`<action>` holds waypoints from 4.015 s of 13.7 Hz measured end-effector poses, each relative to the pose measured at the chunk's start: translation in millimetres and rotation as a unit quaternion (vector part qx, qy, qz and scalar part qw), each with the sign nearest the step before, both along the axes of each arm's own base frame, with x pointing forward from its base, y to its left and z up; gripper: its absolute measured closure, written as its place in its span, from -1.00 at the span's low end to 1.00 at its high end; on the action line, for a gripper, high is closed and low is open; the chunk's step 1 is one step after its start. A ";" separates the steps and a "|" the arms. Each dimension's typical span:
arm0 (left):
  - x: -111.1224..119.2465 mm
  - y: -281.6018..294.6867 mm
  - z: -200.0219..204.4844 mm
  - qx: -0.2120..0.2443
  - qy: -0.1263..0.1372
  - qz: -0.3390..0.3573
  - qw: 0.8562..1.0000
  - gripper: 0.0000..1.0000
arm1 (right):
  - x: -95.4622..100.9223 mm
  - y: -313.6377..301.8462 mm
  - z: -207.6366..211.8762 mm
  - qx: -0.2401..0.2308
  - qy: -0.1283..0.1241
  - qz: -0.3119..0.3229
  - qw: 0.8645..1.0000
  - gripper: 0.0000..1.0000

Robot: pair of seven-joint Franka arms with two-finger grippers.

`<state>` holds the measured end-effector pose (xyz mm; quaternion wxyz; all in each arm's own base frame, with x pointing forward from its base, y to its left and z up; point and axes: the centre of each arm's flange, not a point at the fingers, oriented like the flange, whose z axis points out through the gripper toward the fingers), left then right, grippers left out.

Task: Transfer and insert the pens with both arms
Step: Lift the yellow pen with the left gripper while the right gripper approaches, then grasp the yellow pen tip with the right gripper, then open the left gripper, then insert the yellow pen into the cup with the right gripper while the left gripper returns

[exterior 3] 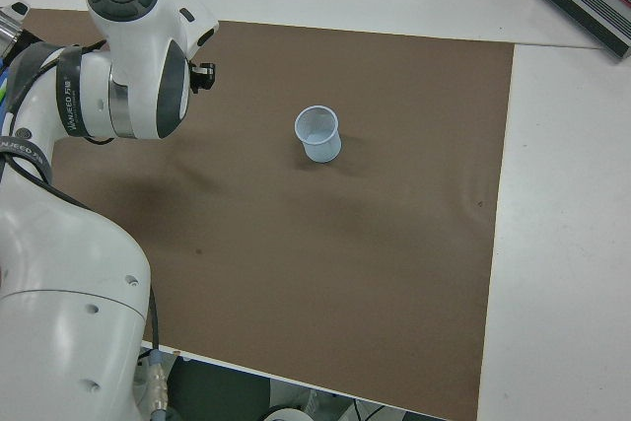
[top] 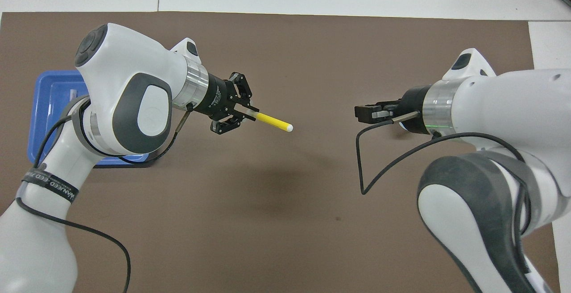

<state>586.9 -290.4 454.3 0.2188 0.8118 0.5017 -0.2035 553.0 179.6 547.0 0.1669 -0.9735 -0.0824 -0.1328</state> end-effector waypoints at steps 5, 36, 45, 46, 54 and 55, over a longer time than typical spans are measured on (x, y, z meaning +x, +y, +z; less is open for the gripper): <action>-2.4 -9.6 0.8 -0.001 0.040 0.069 0.997 0.67 | -0.1 44.2 -7.9 -0.001 -0.020 0.031 0.999 -0.14; -25.8 -56.4 -4.9 -0.009 0.077 0.140 0.987 0.67 | -7.5 81.2 -18.4 -0.063 -0.109 0.303 0.945 0.21; -26.1 -55.6 -6.2 -0.008 0.076 0.138 0.987 0.67 | -7.4 81.8 -20.9 -0.063 -0.106 0.305 0.944 0.55; -26.1 -55.6 -6.2 -0.008 0.076 0.138 0.987 0.67 | -7.4 81.8 -20.9 -0.063 -0.105 0.306 0.944 0.55; -26.2 -50.0 7.3 -0.014 0.066 0.135 0.989 -0.71 | -7.8 82.4 -23.4 -0.063 -0.101 0.307 0.944 0.64; -24.3 -44.5 8.1 -0.015 0.059 0.125 0.990 -0.75 | -8.0 82.3 -23.7 -0.063 -0.100 0.307 0.944 0.64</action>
